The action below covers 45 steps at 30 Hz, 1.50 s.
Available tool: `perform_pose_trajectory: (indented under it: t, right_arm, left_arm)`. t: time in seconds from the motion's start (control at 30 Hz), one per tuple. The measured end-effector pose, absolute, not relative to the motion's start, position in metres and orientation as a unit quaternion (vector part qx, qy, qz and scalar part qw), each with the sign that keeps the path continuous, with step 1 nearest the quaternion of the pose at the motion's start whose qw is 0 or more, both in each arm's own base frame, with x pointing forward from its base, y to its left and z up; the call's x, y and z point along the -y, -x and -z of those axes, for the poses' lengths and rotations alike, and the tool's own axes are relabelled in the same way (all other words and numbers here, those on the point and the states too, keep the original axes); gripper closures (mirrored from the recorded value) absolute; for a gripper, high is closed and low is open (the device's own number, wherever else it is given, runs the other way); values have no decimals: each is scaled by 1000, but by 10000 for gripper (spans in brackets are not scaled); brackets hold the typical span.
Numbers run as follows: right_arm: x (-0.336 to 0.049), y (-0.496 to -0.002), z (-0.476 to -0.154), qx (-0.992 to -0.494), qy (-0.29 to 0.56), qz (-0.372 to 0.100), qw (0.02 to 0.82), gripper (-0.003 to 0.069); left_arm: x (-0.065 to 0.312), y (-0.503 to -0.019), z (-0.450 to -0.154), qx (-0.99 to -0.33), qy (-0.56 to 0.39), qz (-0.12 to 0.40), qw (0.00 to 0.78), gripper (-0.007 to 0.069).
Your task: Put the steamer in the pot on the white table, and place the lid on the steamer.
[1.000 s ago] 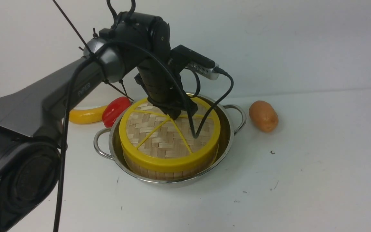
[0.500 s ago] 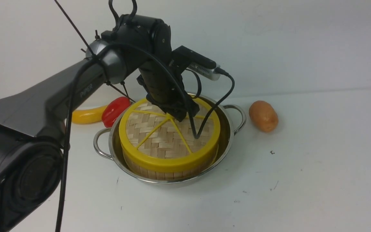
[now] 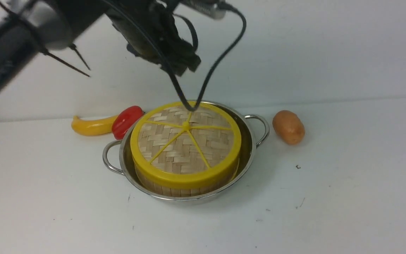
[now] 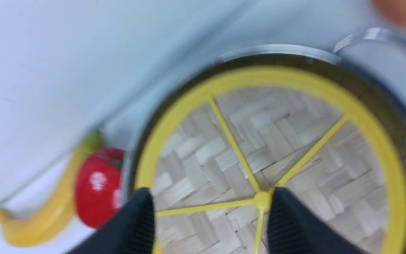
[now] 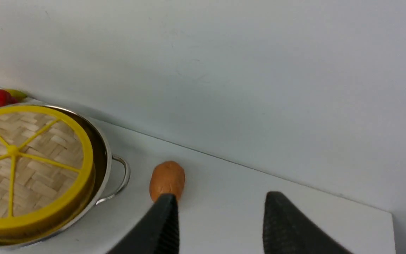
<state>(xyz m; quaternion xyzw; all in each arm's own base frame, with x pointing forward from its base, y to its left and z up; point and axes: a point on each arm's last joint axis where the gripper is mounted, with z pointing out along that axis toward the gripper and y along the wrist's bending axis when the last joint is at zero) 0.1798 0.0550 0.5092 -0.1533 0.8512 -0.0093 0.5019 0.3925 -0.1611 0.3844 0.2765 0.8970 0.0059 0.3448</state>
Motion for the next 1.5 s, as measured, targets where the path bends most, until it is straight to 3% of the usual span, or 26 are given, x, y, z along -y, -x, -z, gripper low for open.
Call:
perform_pose_trajectory:
  t: [0.07,0.13,0.23,0.37,0.43,0.57,0.7,0.9,1.1,1.27,1.4,1.5]
  right_arm:
    - [-45,-152,-500,-843,152,-1,516,468]
    - [-36,-122,-481,-818,152,-22,554,598]
    - [-27,-91,-443,-779,149,-54,607,659]
    - [-25,-77,-380,-763,137,-93,625,665]
    - [-28,-78,-326,-774,122,-121,609,664]
    - [-32,-80,-287,-800,96,-151,573,664]
    - [-34,-82,-281,-806,75,-174,561,659]
    - [-35,-82,-281,-805,72,-178,561,653]
    - [-35,-82,-281,-805,71,-180,561,641]
    - [-35,-82,-281,-804,70,-180,562,627]
    - [-35,-82,-281,-804,70,-180,562,617]
    - [-35,-82,-281,-804,70,-180,562,614]
  left_arm:
    - [150,-365,-415,-889,-271,0,369,505]
    - [136,-332,-435,-884,-269,3,382,607]
    - [115,-285,-434,-880,-269,8,391,643]
    - [97,-238,-408,-868,-268,19,417,649]
    - [81,-197,-368,-857,-256,37,446,649]
    - [63,-156,-318,-864,-220,55,450,646]
    - [49,-125,-290,-862,-182,73,467,646]
    - [39,-98,-303,-829,-152,104,528,628]
    - [37,-95,-306,-820,-152,105,541,619]
    - [24,-88,-295,-806,-180,21,563,604]
    - [3,-71,-254,-806,-113,-46,580,594]
    - [-3,-64,-231,-800,-78,-60,592,594]
